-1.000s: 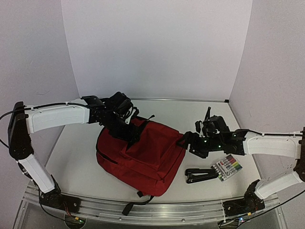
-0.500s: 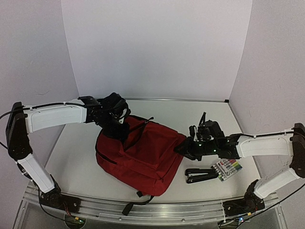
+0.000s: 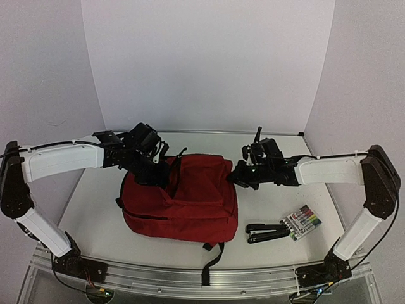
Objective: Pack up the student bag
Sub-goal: Adjust the student bag at the center of the board.
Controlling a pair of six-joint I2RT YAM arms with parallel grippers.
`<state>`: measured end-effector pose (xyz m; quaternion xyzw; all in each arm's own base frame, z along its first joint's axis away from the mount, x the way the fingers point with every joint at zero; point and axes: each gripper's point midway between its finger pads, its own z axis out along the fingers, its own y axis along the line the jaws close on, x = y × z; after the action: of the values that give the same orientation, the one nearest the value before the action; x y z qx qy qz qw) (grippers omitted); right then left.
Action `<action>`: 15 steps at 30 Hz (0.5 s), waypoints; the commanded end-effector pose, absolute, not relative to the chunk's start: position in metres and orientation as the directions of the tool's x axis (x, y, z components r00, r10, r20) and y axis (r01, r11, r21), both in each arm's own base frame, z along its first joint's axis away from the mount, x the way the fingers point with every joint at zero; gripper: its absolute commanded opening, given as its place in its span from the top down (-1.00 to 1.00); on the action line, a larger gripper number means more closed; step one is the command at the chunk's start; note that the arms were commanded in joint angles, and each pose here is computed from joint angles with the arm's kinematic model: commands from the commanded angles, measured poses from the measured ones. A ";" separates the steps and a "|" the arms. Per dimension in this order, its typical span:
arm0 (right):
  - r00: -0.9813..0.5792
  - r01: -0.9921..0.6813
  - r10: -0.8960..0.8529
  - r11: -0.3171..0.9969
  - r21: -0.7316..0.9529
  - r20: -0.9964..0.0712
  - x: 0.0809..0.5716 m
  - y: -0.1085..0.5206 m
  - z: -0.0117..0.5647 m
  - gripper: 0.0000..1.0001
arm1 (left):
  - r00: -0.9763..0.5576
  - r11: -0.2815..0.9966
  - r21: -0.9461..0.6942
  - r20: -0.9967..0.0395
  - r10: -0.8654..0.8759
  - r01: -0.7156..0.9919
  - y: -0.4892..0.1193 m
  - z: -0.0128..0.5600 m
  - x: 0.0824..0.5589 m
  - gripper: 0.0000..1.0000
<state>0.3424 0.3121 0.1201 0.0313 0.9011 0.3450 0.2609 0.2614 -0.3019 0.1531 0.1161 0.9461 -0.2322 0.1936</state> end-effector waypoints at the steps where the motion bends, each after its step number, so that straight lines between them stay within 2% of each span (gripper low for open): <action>1: -0.748 -0.176 0.254 0.815 0.551 -0.614 0.417 0.293 0.156 1.00 | -0.911 0.808 -0.528 -0.412 0.027 0.263 -0.312 0.171 0.252 0.99; 4: -0.738 -0.212 0.195 0.842 0.496 -0.646 0.431 0.294 0.164 1.00 | -0.914 0.820 -0.543 -0.401 -0.061 0.183 -0.302 0.163 0.253 0.99; 10: -0.713 -0.287 0.124 0.847 0.448 -0.690 0.416 0.297 0.203 0.15 | -0.924 0.838 -0.541 -0.351 -0.152 0.068 -0.286 0.136 0.253 0.87; 13: -0.697 -0.301 0.083 0.868 0.395 -0.712 0.392 0.300 0.220 -0.11 | -0.922 0.844 -0.535 -0.343 -0.178 0.036 -0.281 0.125 0.253 0.83; 15: -0.685 -0.309 0.058 0.880 0.362 -0.726 0.373 0.307 0.230 -0.20 | -0.920 0.840 -0.542 -0.344 -0.189 0.030 -0.280 0.123 0.254 0.81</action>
<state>0.4064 0.2974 0.1799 -0.0362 0.8983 0.2618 0.3511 0.2517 -0.2888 0.1224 -0.0098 0.9428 -0.2768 0.1856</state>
